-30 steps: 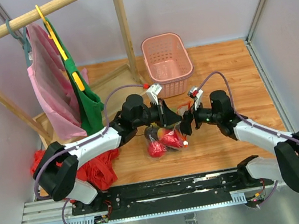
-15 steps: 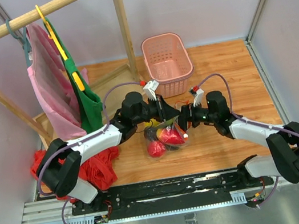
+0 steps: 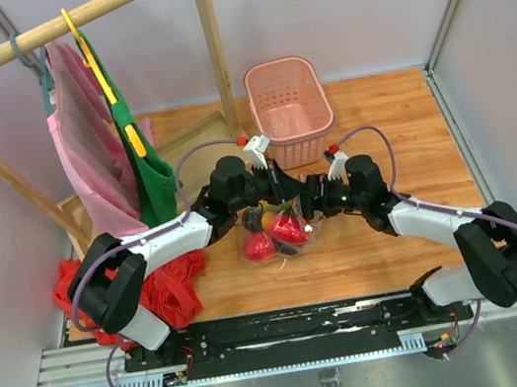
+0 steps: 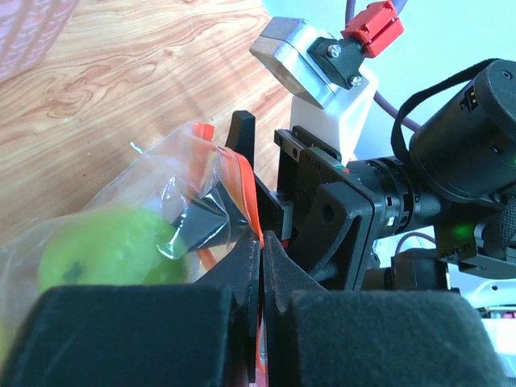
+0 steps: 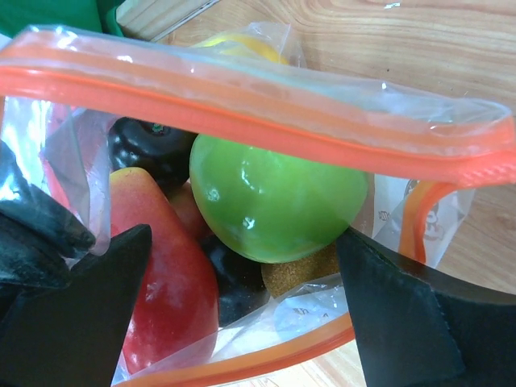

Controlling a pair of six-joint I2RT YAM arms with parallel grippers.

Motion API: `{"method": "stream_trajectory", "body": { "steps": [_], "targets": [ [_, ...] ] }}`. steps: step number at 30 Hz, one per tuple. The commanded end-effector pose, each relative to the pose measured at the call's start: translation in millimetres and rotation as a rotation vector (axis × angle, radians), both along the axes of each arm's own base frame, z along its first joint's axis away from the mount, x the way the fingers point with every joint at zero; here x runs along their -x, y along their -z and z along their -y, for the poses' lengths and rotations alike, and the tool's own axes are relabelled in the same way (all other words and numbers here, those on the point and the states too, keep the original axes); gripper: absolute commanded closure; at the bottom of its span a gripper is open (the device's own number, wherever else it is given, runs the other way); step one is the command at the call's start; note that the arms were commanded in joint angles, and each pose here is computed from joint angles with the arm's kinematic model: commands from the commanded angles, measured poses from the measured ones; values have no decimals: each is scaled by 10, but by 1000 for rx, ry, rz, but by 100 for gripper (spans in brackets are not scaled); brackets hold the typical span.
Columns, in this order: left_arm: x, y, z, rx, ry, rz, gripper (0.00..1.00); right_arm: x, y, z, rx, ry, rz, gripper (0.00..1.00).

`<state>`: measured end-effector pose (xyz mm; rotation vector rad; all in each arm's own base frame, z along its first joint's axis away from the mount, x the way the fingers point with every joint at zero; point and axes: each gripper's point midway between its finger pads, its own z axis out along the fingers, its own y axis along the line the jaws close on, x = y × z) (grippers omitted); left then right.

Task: Open the zip-top bag and remove the fake food
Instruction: Pick up the fake fruit from the zipper food storage bag.

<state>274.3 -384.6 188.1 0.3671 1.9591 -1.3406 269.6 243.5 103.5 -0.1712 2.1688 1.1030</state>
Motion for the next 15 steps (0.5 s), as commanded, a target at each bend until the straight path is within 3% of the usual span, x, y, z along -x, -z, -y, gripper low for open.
{"method": "stream_trajectory", "body": {
  "steps": [1, 9, 15],
  "targets": [
    [595, -105, 261, 56, 267, -49, 100, -430, -407, -76, -62, 167, 77, 3],
    [610, -38, 159, 27, 235, -49, 100, -520, -345, 29, 61, 123, 258, 0],
    [604, -30, 20, -18, 183, -37, 100, -465, -317, 66, 80, 53, 312, 37]
  ]
}}
